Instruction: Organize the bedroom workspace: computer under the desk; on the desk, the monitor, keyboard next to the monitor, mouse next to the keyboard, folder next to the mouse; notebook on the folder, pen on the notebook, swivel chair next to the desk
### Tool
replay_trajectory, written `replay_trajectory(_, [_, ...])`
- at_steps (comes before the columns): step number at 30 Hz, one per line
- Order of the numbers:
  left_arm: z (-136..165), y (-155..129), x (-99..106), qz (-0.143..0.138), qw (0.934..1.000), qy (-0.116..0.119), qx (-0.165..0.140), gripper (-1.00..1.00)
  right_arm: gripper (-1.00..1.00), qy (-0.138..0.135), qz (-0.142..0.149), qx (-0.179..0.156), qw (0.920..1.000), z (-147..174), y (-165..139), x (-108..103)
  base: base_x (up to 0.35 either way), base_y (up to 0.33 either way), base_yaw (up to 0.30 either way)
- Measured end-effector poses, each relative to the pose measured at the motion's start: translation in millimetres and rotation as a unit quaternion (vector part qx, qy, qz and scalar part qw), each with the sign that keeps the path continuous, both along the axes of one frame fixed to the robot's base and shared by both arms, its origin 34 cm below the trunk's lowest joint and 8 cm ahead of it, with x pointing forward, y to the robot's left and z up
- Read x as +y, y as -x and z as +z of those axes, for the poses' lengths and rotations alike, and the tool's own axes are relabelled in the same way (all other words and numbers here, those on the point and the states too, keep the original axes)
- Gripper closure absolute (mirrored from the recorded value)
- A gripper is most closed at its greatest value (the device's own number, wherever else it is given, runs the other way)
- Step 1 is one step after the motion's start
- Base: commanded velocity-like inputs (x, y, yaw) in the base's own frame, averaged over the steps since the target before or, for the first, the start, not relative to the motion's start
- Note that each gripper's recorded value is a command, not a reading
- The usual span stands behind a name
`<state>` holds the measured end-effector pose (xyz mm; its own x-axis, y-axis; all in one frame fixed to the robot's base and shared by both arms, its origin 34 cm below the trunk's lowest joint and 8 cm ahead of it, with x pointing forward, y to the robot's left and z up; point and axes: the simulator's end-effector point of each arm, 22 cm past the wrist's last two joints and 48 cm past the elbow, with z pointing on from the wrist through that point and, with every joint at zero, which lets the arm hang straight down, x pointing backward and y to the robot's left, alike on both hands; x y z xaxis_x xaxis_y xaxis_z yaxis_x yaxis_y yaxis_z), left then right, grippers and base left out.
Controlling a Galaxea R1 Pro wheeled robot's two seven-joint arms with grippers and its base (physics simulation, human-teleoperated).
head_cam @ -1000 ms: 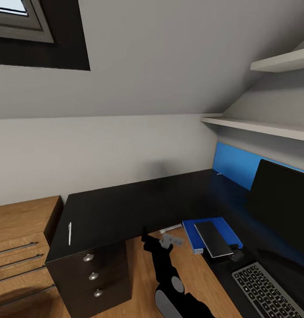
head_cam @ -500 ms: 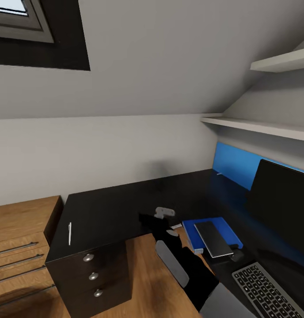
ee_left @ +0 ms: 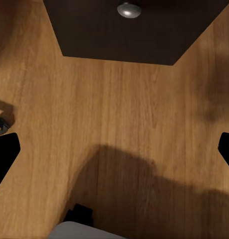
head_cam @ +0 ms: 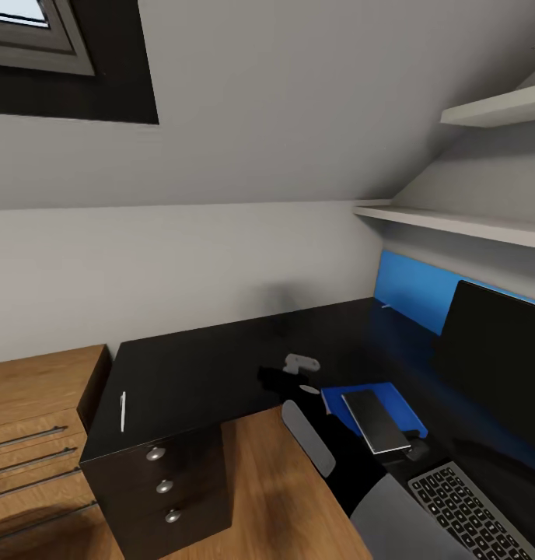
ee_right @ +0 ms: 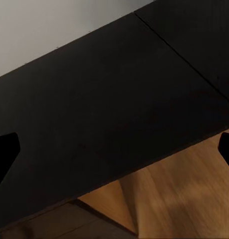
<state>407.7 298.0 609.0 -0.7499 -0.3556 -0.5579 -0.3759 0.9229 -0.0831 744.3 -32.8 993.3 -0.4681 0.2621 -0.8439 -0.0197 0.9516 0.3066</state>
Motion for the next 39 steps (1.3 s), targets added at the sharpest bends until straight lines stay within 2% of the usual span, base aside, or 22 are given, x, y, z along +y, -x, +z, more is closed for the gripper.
replay_trajectory(6, [0.1,0.0,2.0,0.001,1.0000,-0.001,0.000,-1.00,-1.00,-0.002,0.009,-0.006,0.9999,4.4,4.0,11.5,0.000,0.000,0.139])
replay_trajectory(8, [-0.2,0.4,3.0,0.002,1.0000,-0.002,0.001,-1.00,-1.00,0.008,0.024,-0.006,0.9997,1.2,9.7,24.6,0.000,0.000,0.225])
replay_trajectory(13, [-1.4,1.8,3.4,0.002,1.0000,-0.002,0.003,-1.00,-1.00,0.016,0.037,-0.006,0.9992,-3.3,13.9,34.1,0.000,0.000,0.224])
replay_trajectory(28, [-4.9,5.3,2.5,0.003,1.0000,-0.002,0.009,-1.00,-1.00,0.034,0.041,0.017,0.9985,-32.9,16.7,33.7,0.000,0.000,0.213])
replay_trajectory(39, [-8.2,9.0,0.1,0.002,0.9999,0.000,0.015,-1.00,-1.00,0.036,0.039,0.021,0.9984,-43.6,16.2,33.6,0.000,0.000,0.209])
